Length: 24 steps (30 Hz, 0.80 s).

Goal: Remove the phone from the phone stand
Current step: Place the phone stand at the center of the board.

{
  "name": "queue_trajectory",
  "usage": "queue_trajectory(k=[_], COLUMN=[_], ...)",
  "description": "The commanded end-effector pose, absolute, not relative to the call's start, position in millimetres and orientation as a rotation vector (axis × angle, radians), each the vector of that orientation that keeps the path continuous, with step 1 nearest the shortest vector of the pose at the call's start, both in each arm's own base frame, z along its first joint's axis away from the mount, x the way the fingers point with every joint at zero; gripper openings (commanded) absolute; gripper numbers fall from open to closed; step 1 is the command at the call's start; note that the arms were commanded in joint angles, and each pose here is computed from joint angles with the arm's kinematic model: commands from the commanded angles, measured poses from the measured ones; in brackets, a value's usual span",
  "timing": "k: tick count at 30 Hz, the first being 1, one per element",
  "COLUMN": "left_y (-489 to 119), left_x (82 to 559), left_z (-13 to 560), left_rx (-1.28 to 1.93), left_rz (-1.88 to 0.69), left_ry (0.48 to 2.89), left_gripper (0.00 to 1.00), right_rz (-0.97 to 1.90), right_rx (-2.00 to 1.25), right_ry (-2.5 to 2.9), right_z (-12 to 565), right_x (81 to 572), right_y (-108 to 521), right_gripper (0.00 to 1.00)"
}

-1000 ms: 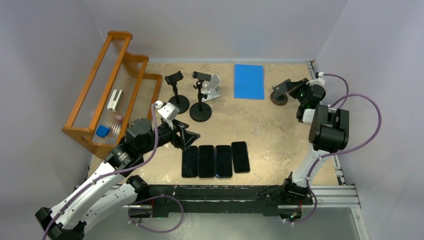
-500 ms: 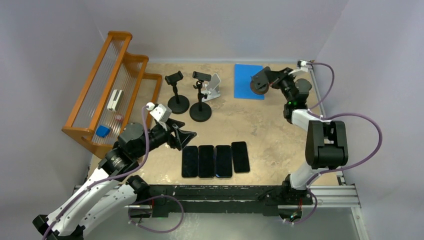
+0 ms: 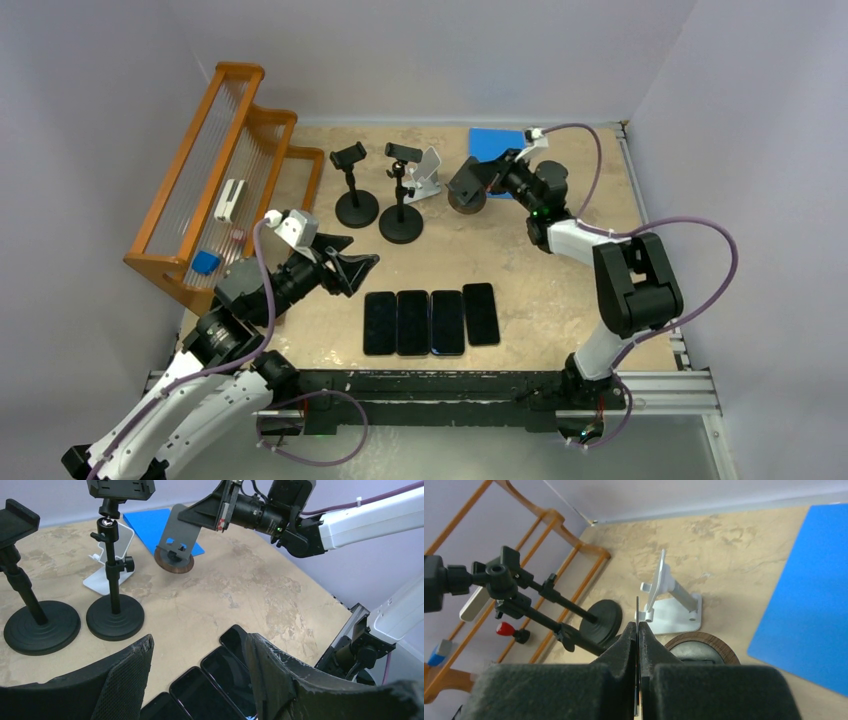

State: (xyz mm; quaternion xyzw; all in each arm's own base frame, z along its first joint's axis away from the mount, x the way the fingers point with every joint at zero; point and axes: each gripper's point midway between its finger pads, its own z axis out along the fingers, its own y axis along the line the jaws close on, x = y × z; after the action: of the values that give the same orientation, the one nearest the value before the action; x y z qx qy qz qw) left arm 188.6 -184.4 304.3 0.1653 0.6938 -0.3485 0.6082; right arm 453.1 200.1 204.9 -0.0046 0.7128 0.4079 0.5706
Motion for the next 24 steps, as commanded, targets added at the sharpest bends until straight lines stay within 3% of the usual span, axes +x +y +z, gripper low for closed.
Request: queue_trajectory(k=[1,24], left_y=[-183.2,-186.3], left_x=[195.1,199.1], left_z=[305.8,299.3], left_rx=[0.349,0.356], left_rz=[-0.794,-0.784], left_ry=[1.597,1.623], left_gripper=[0.65,0.65], right_rz=[0.966,1.028], right_rx=[-0.110,-0.155], right_ry=[1.611,1.734], right_z=[223.1,163.2], right_x=[459.8,462.2], right_y=[221.7,256.9], right_gripper=[0.00,0.00])
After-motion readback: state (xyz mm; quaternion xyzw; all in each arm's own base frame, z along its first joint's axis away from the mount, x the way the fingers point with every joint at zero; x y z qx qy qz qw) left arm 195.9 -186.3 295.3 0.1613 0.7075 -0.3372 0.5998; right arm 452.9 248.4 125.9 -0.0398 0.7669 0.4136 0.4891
